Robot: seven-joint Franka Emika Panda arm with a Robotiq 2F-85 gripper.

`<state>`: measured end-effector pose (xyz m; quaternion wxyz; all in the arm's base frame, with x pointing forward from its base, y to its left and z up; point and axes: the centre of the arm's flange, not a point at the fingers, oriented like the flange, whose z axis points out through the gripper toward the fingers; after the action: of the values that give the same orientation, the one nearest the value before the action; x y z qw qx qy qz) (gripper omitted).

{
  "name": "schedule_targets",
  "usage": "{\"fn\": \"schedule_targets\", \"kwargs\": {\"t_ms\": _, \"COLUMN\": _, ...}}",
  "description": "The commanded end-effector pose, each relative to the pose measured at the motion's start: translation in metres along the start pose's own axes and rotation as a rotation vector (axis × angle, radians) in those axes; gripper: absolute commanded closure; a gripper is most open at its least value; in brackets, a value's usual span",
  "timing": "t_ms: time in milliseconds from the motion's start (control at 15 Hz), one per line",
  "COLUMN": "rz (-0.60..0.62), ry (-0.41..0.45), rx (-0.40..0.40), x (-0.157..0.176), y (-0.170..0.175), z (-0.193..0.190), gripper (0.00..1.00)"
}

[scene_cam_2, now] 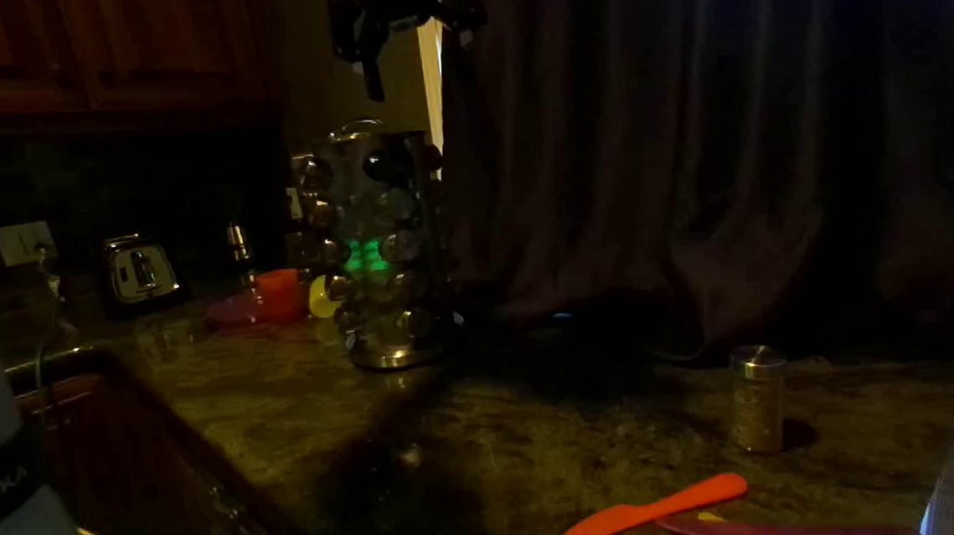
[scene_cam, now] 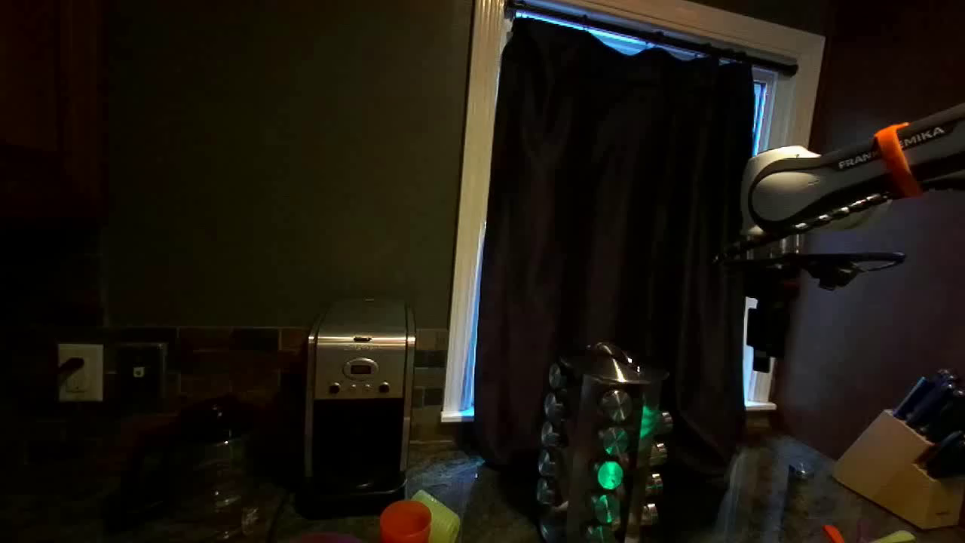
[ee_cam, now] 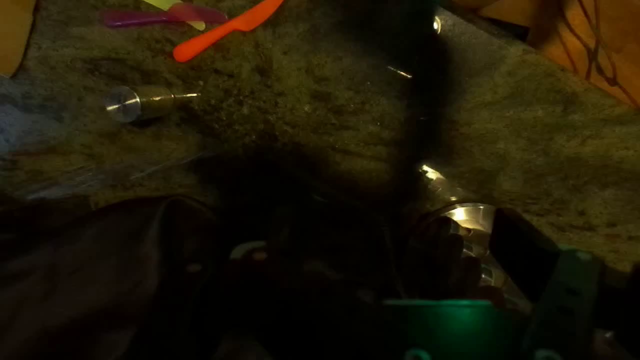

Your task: Pull out the second bottle on the right from the top, and then place it on the table

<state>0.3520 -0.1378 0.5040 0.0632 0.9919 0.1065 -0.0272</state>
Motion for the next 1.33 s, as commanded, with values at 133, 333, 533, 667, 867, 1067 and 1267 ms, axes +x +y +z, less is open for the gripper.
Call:
{"fn": "schedule_targets", "kwargs": {"t_ms": 133, "rz": 0.000, "ry": 0.000, "rx": 0.000, "x": 0.000, "y": 0.000, "z": 0.000, "gripper": 0.00}}
{"fn": "schedule_targets", "kwargs": {"t_ms": 333, "rz": 0.000, "ry": 0.000, "rx": 0.000, "x": 0.000, "y": 0.000, "z": 0.000, "gripper": 0.00}}
{"fn": "schedule_targets", "kwargs": {"t_ms": 533, "rz": 0.159, "ry": -0.048, "rx": 0.035, "x": 0.013, "y": -0.001, "z": -0.001, "gripper": 0.00}}
{"fn": "schedule_targets", "kwargs": {"t_ms": 667, "rz": 0.244, "ry": -0.077, "rx": 0.065, "x": 0.025, "y": 0.001, "z": 0.001, "gripper": 0.00}}
{"fn": "schedule_targets", "kwargs": {"t_ms": 867, "rz": 0.364, "ry": -0.141, "rx": 0.101, "x": 0.045, "y": 0.010, "z": 0.007, "gripper": 0.00}}
{"fn": "schedule_targets", "kwargs": {"t_ms": 1067, "rz": 0.472, "ry": -0.212, "rx": 0.150, "x": 0.057, "y": 0.028, "z": 0.021, "gripper": 0.00}}
{"fn": "schedule_targets", "kwargs": {"t_ms": 1267, "rz": 0.553, "ry": -0.298, "rx": 0.231, "x": 0.063, "y": 0.043, "z": 0.038, "gripper": 0.00}}
